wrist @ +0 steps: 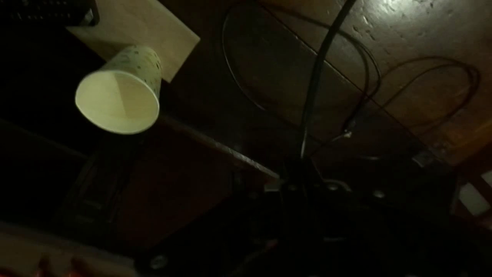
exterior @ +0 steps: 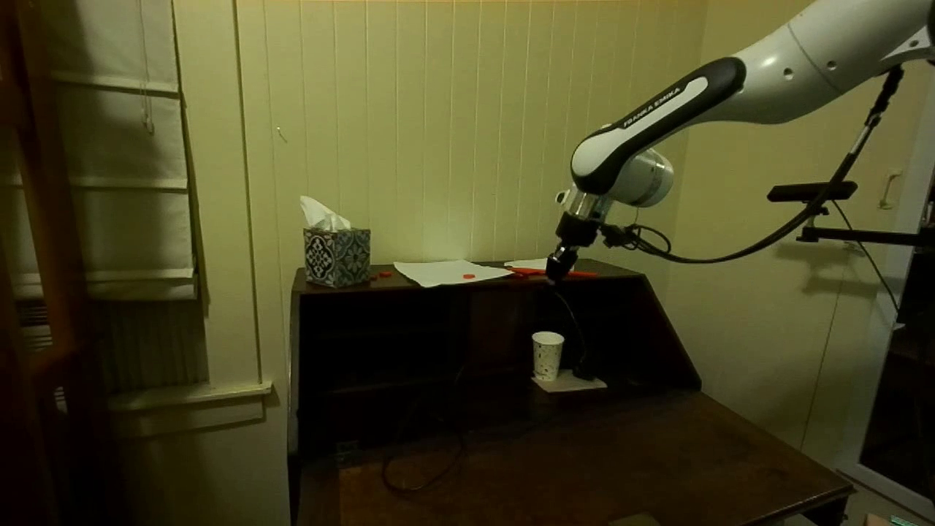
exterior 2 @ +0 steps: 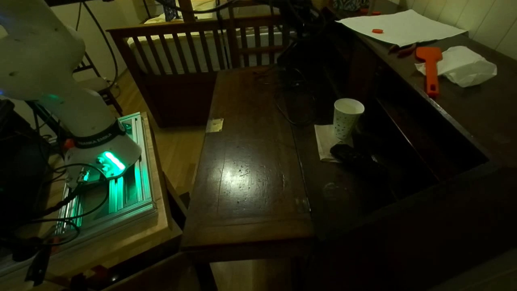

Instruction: Put the cable on the top shelf

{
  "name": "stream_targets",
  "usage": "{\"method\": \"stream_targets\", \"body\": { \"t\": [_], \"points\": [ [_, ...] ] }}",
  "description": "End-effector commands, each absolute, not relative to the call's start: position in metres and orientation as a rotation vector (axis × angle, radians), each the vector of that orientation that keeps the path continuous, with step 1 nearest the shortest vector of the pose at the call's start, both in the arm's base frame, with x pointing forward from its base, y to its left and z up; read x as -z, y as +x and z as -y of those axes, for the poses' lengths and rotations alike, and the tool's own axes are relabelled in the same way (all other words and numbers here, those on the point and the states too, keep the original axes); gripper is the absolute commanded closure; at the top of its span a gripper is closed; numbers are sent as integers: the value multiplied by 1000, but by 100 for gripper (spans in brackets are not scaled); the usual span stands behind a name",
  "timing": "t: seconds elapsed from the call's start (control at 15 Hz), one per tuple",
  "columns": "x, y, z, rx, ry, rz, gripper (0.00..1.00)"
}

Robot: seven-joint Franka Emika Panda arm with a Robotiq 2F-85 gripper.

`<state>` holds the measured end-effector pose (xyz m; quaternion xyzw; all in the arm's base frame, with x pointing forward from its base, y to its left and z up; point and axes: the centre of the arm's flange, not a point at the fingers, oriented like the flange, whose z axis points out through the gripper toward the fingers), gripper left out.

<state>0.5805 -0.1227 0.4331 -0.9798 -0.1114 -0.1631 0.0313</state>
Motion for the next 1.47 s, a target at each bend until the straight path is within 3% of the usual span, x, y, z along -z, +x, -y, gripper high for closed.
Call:
{"method": "stream_targets", "body": {
  "t": [0.0,0.33,0.4,0.8,1.4],
  "points": [
    [-500,558,99,748,-2974,351,96],
    [-567,572,79,1148,-2894,302,97],
    [-557,570,83,1048,-2936,339,95],
    [-565,572,80,1114,-2922,327,96],
    [-648,584,86,1870,-2732,97,96]
  ]
}}
